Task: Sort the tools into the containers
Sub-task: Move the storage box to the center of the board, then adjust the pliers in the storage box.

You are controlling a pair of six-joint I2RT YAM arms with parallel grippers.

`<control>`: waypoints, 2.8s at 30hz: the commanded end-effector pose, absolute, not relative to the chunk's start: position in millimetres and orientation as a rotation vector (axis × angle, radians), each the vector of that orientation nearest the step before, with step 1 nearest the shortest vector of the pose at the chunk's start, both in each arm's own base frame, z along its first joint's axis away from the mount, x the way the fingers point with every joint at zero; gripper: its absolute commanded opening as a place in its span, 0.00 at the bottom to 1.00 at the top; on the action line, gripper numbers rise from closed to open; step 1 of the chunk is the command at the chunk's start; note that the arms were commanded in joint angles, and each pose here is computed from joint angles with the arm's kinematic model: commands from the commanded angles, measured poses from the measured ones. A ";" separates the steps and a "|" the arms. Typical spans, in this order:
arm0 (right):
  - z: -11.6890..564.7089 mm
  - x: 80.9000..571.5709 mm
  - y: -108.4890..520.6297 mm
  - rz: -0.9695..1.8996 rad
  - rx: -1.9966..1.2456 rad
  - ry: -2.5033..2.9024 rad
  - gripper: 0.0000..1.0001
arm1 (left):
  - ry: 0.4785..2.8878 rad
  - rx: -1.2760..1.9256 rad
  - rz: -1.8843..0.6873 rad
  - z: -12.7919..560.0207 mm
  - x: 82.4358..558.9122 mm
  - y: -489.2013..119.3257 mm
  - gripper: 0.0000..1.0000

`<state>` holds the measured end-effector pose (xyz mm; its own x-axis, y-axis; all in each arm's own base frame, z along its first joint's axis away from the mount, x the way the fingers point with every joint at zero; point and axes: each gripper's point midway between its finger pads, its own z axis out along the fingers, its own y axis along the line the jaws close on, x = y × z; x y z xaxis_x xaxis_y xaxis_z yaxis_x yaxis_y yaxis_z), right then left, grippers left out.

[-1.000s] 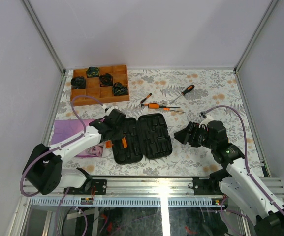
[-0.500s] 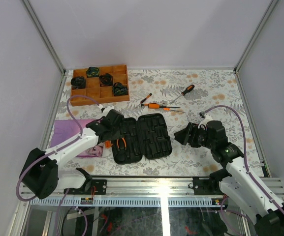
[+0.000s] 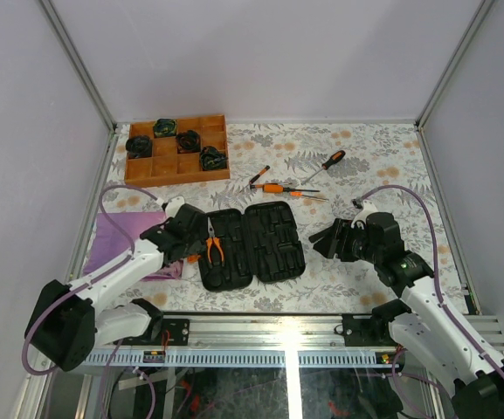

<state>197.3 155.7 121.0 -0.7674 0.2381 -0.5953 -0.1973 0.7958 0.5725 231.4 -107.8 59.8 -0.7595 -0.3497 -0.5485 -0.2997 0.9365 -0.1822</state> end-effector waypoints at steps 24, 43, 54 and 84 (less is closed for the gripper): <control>150.5 218.3 134.7 0.606 -0.095 2.255 0.56 | 2.496 -0.383 -0.616 49.0 213.3 -173.5 0.23; 177.2 249.5 232.9 0.758 -0.164 2.250 0.60 | 2.272 -0.321 -0.512 171.1 269.7 -119.0 0.36; 140.7 243.8 350.8 0.667 -0.486 2.352 0.57 | 2.265 -0.268 -0.303 173.9 275.9 -85.6 0.35; 70.9 251.6 418.0 0.497 -0.718 2.458 0.38 | 2.247 -0.319 -0.252 173.9 272.2 -74.2 0.31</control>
<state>246.6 403.4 57.0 -0.7479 -0.3817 -0.5431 -0.5499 0.8146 0.1846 273.4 -78.4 174.8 -0.6261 -0.3188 -0.7116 -0.1408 0.9438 -0.2990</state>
